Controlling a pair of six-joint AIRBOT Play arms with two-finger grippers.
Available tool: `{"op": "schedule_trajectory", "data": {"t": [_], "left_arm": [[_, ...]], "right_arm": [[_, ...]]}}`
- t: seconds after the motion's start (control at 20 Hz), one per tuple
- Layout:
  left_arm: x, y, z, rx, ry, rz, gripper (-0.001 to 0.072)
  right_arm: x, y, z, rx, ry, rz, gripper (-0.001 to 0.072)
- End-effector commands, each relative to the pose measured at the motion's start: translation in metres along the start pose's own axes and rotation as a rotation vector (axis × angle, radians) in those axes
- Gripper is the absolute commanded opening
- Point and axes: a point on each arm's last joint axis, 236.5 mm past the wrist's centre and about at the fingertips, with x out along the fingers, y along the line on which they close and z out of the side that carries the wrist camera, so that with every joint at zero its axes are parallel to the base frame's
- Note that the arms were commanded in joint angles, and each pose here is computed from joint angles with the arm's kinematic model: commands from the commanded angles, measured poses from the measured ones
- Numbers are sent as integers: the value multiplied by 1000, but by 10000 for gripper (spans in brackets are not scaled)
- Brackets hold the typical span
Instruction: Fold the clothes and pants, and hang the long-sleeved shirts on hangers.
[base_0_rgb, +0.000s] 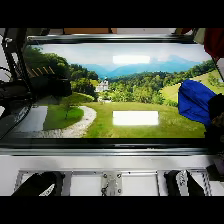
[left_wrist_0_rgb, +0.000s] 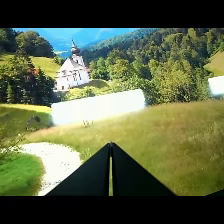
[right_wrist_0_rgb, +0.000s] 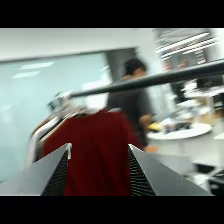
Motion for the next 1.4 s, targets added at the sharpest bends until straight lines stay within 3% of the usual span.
{"op": "schedule_trajectory", "data": {"t": [0.0,0.3,0.5,0.65,0.8,1.3,1.35], "left_arm": [[0,0,0,1,-2,-1,14],[0,12,3,-29,-8,21,15],[5,31,4,-94,6,45,15],[35,22,-13,-75,105,-18,14],[56,21,-28,-74,183,-27,14],[60,23,-33,-74,204,-21,15],[60,23,-33,-74,204,-21,14]], "right_arm": [[-6,102,-57,-80,176,346,393],[-114,279,-197,-22,680,1056,392],[-220,343,-287,-12,1046,1406,352],[-294,374,-363,14,1272,1499,352],[-326,375,-393,10,1380,1521,352],[-331,374,-397,12,1397,1523,343],[-331,374,-397,11,1399,1525,193]]}}
